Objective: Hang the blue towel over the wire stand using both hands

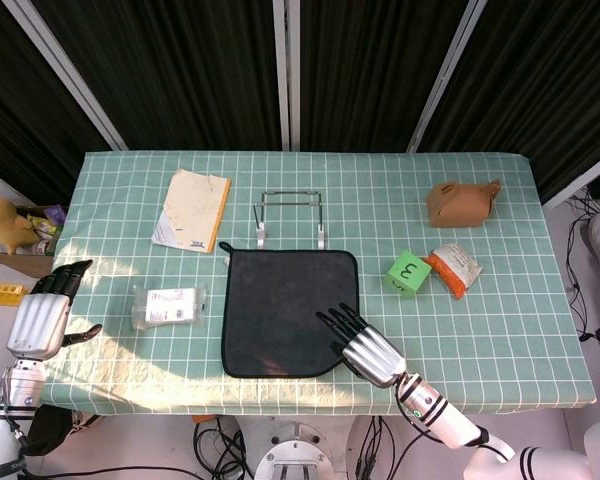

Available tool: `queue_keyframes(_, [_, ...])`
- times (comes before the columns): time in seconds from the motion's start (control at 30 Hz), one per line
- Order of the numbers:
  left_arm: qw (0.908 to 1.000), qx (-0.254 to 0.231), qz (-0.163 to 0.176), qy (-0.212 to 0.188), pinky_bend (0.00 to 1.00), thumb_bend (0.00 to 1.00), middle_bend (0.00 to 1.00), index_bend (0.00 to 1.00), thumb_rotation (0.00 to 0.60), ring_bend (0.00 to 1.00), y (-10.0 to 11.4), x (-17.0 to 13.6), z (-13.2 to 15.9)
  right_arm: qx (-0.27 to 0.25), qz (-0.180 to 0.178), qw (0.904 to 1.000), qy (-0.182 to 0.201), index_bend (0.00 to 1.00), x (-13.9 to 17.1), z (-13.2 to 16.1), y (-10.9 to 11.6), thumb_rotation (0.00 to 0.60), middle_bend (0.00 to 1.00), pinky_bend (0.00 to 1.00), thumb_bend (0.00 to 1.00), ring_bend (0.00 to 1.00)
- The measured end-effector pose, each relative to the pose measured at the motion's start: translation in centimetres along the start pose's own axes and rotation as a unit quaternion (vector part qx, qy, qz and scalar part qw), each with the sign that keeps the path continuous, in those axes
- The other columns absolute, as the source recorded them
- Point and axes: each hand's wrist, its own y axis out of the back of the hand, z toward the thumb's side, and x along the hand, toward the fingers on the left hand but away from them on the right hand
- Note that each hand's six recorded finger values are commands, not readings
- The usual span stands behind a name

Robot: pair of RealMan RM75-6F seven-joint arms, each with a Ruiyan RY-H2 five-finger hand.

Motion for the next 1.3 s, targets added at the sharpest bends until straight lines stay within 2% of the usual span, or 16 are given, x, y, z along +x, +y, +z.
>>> queue_keyframes(0.4, [0.9999, -0.005, 0.000, -0.015, 0.25, 0.08, 0.14, 0.11, 0.579, 0.14, -0.1, -0.2, 0.8, -0.004, -0.010, 0.9999, -0.005, 0.81, 0.0, -0.2, 0.5, 0.600, 0.02, 0.00, 0.48, 0.00])
queue_keyframes(0.6, [0.9991, -0.013, -0.003, -0.040, 0.25, 0.09, 0.14, 0.11, 0.581, 0.14, -0.3, -0.3, 2.3, -0.018, -0.029, 0.9994, -0.010, 0.91, -0.9, -0.2, 1.2, 0.600, 0.05, 0.00, 0.48, 0.00])
queue_keyframes(0.77, [0.9968, -0.050, -0.020, -0.060, 0.25, 0.08, 0.15, 0.11, 0.583, 0.15, -0.8, -0.5, 3.5, -0.037, -0.035, 0.9986, -0.015, 0.93, -2.7, -0.3, 2.2, 0.600, 0.06, 0.00, 0.48, 0.00])
queue_keyframes(0.97, [0.9887, -0.095, -0.049, -0.105, 0.25, 0.09, 0.17, 0.13, 0.584, 0.16, -1.9, -0.1, 6.0, -0.062, -0.056, 0.9960, -0.030, 0.95, -6.6, -0.7, 5.3, 0.600, 0.06, 0.00, 0.49, 0.00])
queue_keyframes(1.3, [0.9712, -0.131, -0.094, -0.175, 0.27, 0.09, 0.18, 0.17, 0.580, 0.18, -4.2, 1.5, 11.2, -0.074, -0.106, 0.9906, -0.046, 0.99, -12.9, -0.8, 11.6, 0.600, 0.07, 0.00, 0.50, 0.00])
